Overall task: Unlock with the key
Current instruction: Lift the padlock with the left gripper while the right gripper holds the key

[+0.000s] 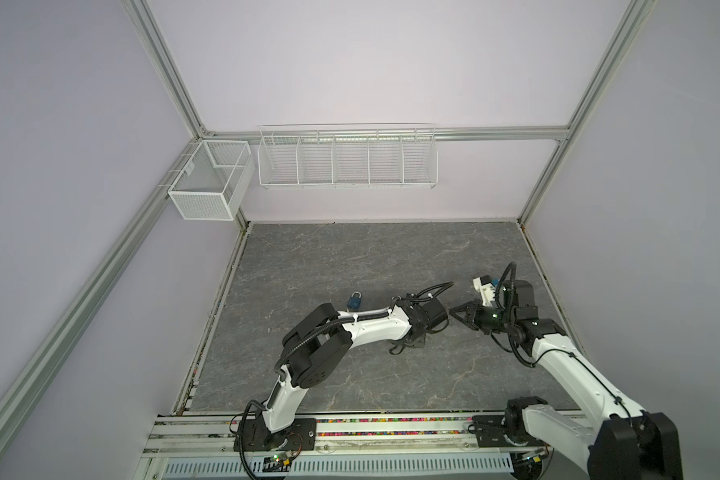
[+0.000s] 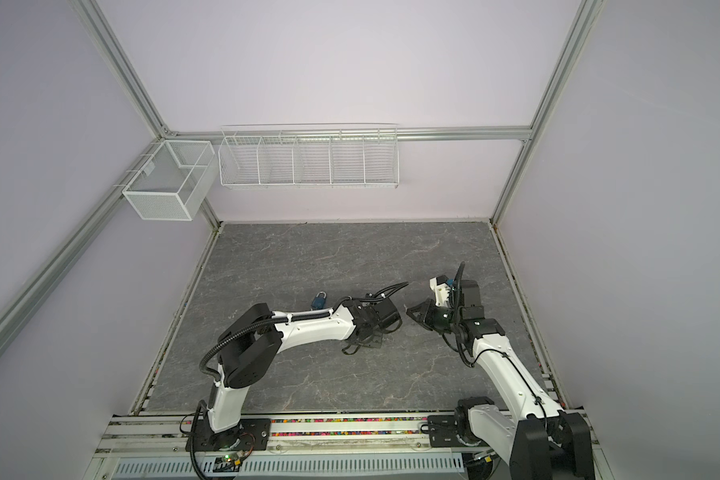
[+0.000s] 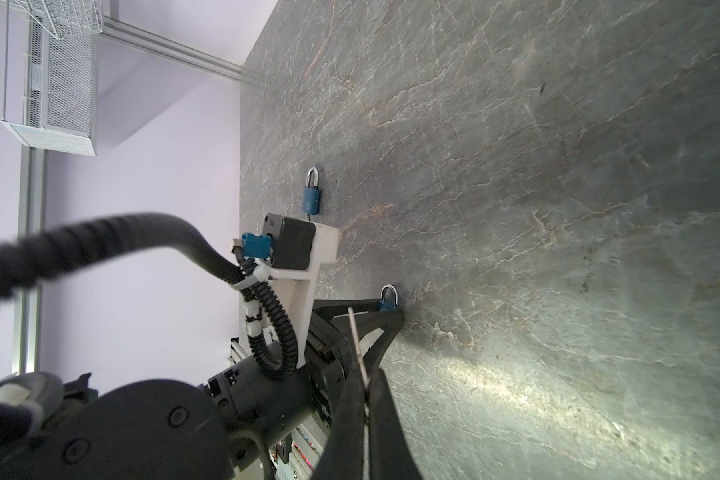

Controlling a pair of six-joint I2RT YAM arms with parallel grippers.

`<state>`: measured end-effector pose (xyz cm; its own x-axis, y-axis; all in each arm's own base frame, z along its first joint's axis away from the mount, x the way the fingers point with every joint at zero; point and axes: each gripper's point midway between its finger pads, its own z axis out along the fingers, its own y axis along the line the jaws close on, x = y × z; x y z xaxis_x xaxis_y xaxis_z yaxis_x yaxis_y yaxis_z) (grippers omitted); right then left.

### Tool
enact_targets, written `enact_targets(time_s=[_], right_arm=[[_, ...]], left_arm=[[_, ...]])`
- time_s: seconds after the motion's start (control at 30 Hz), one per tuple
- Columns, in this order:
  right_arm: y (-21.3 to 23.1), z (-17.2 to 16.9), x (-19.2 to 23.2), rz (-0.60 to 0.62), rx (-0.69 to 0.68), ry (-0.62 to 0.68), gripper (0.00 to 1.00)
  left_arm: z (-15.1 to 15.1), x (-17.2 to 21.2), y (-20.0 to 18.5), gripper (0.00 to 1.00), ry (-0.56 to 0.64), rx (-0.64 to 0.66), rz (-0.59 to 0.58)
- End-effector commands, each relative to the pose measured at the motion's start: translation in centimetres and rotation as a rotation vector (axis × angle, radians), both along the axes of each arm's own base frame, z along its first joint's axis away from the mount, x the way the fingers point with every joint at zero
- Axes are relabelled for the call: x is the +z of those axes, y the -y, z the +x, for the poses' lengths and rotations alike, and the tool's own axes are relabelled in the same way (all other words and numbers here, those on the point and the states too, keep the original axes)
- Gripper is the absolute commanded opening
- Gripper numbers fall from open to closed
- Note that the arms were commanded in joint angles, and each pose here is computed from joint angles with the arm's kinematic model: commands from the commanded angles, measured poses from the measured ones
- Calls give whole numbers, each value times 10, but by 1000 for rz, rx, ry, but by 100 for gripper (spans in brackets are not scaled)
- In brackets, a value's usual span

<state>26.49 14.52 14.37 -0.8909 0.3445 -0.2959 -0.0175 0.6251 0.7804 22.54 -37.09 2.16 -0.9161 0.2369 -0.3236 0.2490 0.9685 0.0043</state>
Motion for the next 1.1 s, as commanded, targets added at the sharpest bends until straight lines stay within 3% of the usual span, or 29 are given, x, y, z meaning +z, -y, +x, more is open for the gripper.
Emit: enact_targets(time_s=[0.0, 0.07, 0.6, 0.87, 1.07], right_arm=[[-1, 3, 4, 12, 3, 16, 6], [-1, 3, 4, 12, 4, 17, 6], [0, 1, 5, 1, 4, 17, 6], [-5, -5, 8, -38, 17, 38, 6], [-36, -14, 7, -83, 81, 66, 6]], left_arm=[[-14, -24, -27, 7, -62, 2, 124], [-13, -19, -23, 0, -57, 2, 104], [0, 46, -11, 0, 28, 63, -93], [11, 102, -39, 0, 102, 193, -276], [25, 150, -77, 0, 226, 322, -385]])
